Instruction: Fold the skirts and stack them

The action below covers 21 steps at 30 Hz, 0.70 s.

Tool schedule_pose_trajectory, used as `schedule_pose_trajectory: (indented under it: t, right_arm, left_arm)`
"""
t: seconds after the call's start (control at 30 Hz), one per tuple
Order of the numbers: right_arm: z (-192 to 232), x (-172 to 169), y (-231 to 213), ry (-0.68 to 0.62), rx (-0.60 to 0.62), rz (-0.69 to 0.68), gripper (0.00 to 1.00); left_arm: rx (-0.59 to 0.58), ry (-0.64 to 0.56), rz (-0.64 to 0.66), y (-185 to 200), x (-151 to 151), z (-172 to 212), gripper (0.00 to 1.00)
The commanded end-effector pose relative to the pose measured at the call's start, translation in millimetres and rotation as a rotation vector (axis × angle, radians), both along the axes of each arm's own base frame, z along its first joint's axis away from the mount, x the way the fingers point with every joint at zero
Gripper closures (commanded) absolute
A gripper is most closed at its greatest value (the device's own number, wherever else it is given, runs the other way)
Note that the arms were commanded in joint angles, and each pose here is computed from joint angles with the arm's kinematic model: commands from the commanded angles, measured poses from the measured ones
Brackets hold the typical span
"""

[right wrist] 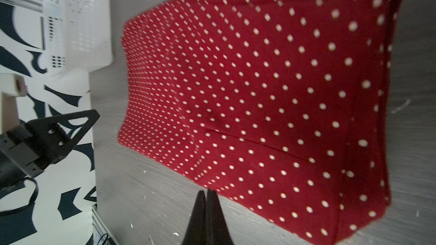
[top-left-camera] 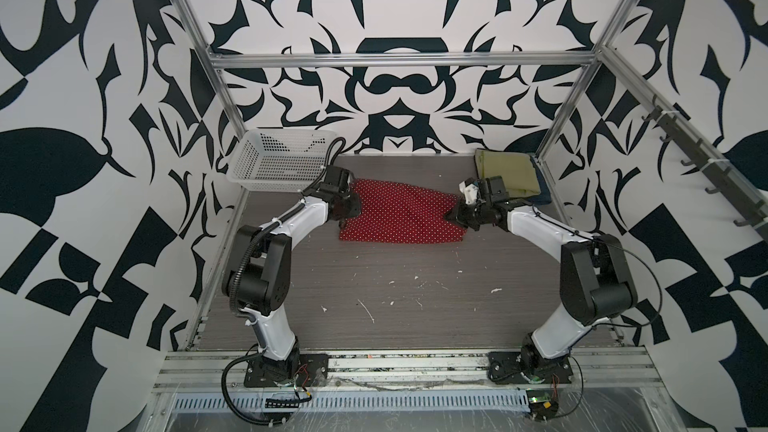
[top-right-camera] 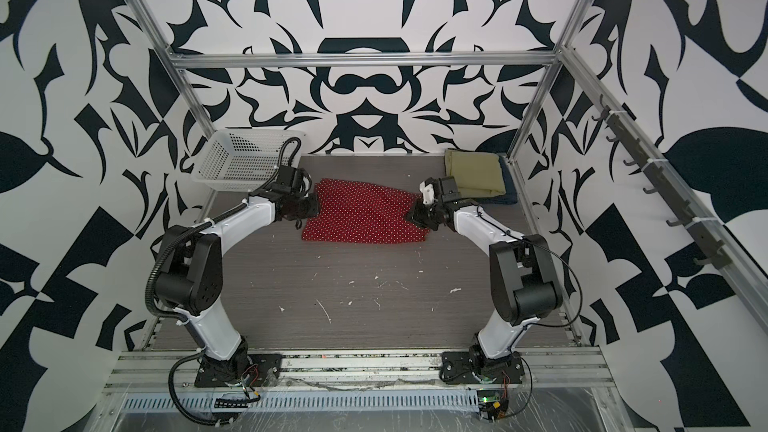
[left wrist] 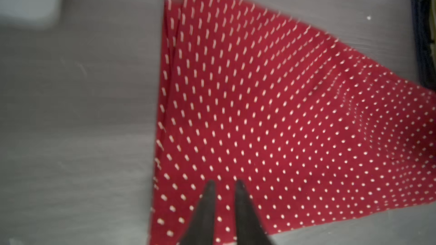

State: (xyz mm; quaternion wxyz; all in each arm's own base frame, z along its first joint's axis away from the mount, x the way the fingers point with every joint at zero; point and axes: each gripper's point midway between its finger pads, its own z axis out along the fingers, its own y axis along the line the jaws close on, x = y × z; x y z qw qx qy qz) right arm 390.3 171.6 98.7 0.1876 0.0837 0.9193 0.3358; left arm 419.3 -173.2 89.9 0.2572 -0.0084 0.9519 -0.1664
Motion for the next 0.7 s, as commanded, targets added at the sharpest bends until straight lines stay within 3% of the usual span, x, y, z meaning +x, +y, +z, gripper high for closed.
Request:
schedule_pose_trajectory:
  t: [0.0,0.17,0.43,0.53,0.67]
  right_arm:
    - [-10.6,10.0,-6.3,-0.042,-0.044,-0.007,1.0]
    - [-50.3,0.4,-21.0,0.028,-0.119,-0.049,1.0]
    - [-83.9,-11.3,-39.7,0.103,-0.144,-0.093,1.0]
    - [-66.6,-9.8,-36.8,0.078,-0.123,-0.086,1.0]
    - [-12.5,0.7,-33.3,-0.023,-0.072,-0.084,0.96]
  left_arm:
    - [-0.066,0.039,0.025,-9.5,-8.2,-17.0,0.93]
    - [-0.014,0.141,0.124,14.7,-41.7,-55.9,1.0]
    - [0.06,0.231,0.257,46.4,-75.8,-86.0,1.0]
    - [0.064,0.184,0.274,50.1,-71.2,-69.8,1.0]
    - [0.042,0.056,0.267,45.8,-45.2,-16.2,0.96]
